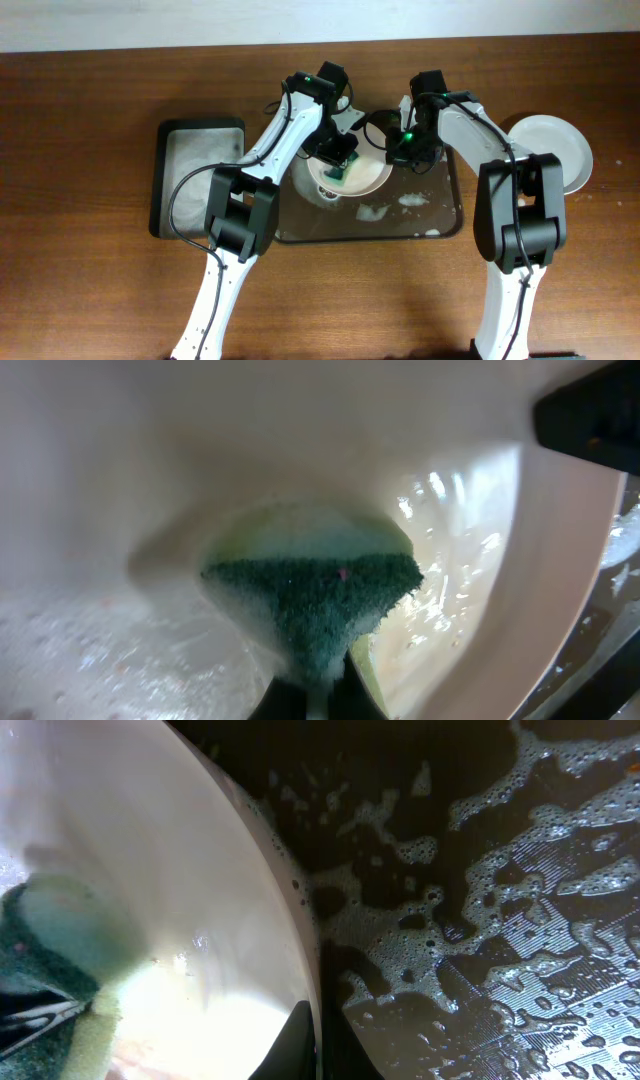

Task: Clean dirty plates on tray and stack at the side
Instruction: 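Keep scrubbing the plate interior with the sponge while right gripper holds rim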

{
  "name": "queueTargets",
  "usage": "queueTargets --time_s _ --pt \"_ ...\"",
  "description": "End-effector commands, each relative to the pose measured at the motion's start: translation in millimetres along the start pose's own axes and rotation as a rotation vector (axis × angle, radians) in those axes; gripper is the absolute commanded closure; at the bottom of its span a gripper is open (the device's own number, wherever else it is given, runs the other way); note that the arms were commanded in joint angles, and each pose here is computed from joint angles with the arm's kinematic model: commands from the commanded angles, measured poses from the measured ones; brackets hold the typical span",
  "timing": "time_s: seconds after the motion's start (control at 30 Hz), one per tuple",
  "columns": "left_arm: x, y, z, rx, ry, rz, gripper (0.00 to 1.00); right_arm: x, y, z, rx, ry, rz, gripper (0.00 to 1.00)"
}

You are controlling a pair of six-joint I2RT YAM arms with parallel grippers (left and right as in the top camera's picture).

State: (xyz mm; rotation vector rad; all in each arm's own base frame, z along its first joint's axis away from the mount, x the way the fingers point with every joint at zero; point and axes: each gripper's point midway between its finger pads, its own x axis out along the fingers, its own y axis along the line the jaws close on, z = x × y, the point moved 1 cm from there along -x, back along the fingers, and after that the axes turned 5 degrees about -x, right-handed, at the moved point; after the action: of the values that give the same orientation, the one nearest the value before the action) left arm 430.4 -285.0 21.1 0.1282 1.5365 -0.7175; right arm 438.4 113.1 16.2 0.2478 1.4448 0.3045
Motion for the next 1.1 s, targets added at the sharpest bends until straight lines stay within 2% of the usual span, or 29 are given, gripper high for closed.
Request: queueTargets --time_s 0.0,0.1,0.23,0.43,0.6,0.67,0.87,0.93,1.07 --pt "28.8 -4.1 -0.1 0.024 0.016 -0.042 0.99 7.8 0.4 -9.0 -0.008 0.032 0.004 0.96" --pt "25.5 33.9 13.7 -0.170 -0.055 0.180 0.99 7.8 0.3 -9.5 -0.008 0.034 0.003 0.96" --pt "15.3 65.9 24.9 -0.310 -0.144 0.356 0.99 7.8 0.3 -9.5 -0.008 0.034 0.003 0.96" --pt "-1.7 95.4 40.6 -0.436 -0.281 0.526 0.99 7.8 0.3 -9.6 -0.008 0.034 0.003 0.96" --pt "-12.9 110.7 40.2 -0.489 -0.326 0.633 0.99 7.8 0.3 -9.6 -0.008 0.034 0.003 0.96" --pt "-12.1 110.7 34.6 -0.490 -0.301 0.638 0.99 7.8 0.3 -9.6 -0.008 0.034 0.003 0.96" --pt "-3.4 97.1 -16.7 -0.487 -0.060 0.648 0.99 7.8 0.3 -9.3 -0.008 0.033 0.003 0.96" --pt "2.9 84.3 -28.1 -0.487 0.007 0.589 0.99 7.8 0.3 -9.2 -0.009 0.033 0.003 0.96" --pt "21.8 38.2 -35.7 -0.419 0.119 0.290 0.99 7.8 0.3 -9.2 -0.009 0.033 0.003 0.96"
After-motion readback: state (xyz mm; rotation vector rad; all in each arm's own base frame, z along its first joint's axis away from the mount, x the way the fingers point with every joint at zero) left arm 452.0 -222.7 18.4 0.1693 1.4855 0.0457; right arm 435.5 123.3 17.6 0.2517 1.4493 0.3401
